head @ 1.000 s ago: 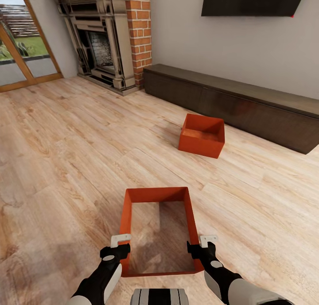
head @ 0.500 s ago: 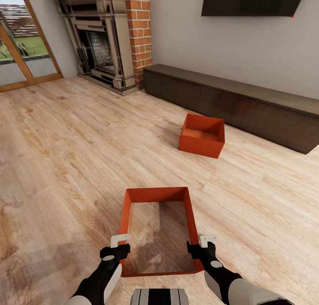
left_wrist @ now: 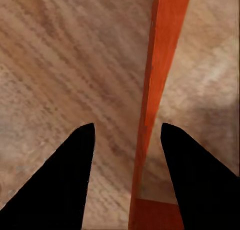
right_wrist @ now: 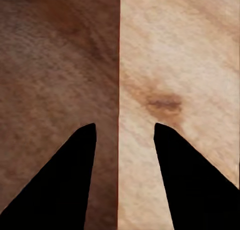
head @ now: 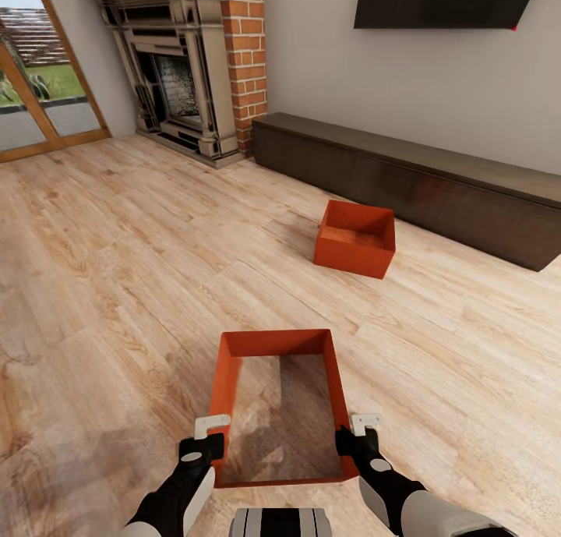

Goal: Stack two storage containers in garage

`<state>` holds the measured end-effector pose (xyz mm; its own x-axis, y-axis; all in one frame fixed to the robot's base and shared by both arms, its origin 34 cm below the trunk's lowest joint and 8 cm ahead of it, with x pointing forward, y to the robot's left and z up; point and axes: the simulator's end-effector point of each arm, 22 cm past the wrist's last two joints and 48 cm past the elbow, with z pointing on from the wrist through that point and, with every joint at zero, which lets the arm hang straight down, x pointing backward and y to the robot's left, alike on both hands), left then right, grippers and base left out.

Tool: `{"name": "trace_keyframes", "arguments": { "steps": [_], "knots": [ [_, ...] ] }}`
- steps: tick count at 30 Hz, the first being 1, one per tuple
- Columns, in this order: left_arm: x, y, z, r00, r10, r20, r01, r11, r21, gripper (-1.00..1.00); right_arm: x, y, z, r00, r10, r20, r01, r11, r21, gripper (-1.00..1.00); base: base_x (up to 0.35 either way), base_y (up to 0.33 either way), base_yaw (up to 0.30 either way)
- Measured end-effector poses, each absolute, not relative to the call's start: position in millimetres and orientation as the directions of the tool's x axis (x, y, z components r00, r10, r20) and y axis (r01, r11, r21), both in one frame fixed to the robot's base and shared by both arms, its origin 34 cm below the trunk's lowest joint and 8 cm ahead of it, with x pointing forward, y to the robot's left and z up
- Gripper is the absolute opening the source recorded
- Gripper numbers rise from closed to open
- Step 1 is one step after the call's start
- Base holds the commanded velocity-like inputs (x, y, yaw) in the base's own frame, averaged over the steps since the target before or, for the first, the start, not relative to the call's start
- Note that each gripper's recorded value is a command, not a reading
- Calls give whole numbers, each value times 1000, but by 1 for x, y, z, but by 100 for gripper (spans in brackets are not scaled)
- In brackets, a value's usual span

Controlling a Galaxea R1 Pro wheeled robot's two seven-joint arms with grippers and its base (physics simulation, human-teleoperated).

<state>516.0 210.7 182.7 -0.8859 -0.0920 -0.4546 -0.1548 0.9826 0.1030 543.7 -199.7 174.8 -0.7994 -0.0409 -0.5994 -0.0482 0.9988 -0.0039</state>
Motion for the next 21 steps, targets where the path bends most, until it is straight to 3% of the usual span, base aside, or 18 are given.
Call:
{"name": "trace_keyframes", "arguments": {
  "steps": [21],
  "knots": [
    [523,211,190,-879,-95,-466,-163,981,107,-100,543,-201,178,-803,-43,-595,-47,999,-8,-100,0,0,0]
  ]
}}
